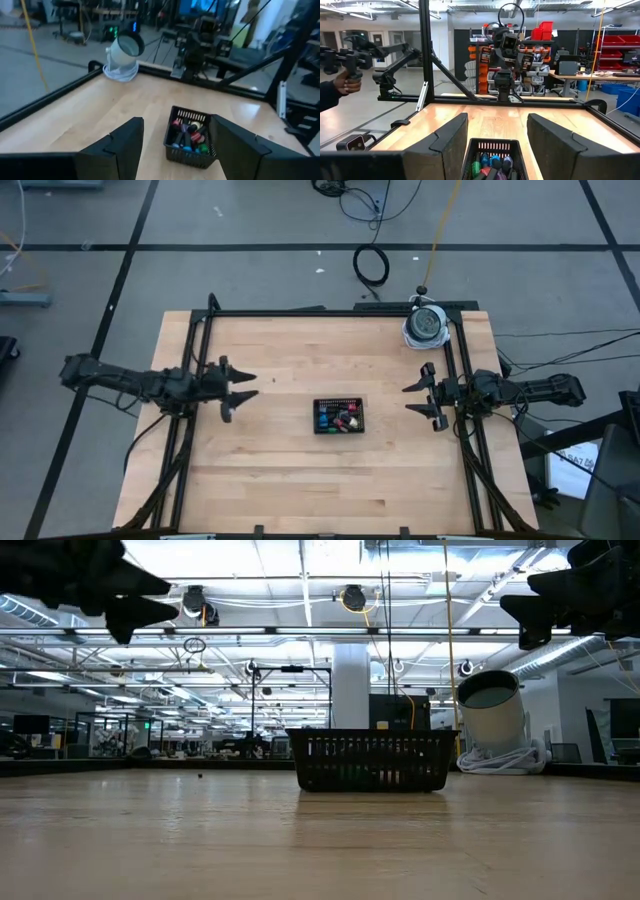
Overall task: Pick & Place Nail Polish
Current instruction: Return to Home Position
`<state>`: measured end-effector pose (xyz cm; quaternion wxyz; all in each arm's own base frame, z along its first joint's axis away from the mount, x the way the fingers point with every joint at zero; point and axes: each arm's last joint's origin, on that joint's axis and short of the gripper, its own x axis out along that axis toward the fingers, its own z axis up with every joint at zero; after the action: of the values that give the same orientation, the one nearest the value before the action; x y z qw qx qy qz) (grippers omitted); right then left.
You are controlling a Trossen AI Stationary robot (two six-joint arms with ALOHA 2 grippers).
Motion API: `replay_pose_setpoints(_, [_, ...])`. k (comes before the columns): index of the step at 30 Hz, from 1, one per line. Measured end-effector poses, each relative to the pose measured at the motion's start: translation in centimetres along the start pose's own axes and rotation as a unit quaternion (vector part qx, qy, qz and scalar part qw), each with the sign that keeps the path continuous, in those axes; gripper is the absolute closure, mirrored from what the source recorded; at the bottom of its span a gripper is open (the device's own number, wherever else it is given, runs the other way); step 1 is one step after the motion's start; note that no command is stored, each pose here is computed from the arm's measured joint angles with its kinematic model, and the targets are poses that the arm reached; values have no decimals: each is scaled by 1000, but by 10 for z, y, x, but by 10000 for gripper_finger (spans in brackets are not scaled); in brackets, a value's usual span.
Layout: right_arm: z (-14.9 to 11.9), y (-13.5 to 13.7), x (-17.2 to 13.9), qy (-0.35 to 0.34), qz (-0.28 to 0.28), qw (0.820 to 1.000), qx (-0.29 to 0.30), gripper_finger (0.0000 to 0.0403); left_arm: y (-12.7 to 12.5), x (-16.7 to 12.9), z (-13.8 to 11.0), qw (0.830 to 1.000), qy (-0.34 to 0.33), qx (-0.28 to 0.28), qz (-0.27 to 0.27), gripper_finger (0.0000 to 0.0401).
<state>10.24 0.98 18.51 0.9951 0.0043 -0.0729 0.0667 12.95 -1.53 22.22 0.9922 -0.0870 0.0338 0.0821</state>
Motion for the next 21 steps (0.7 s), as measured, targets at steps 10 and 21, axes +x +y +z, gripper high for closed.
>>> replay_pose_setpoints(10, [0, 0, 0, 1, 0, 1000, 0, 211, 16, -25, -22, 998, -62, 9, -32, 176])
replay_pose_setpoints(21, [0, 0, 0, 1, 0, 1000, 0, 211, 25, -27, -48, 997, -66, -5, -31, 176])
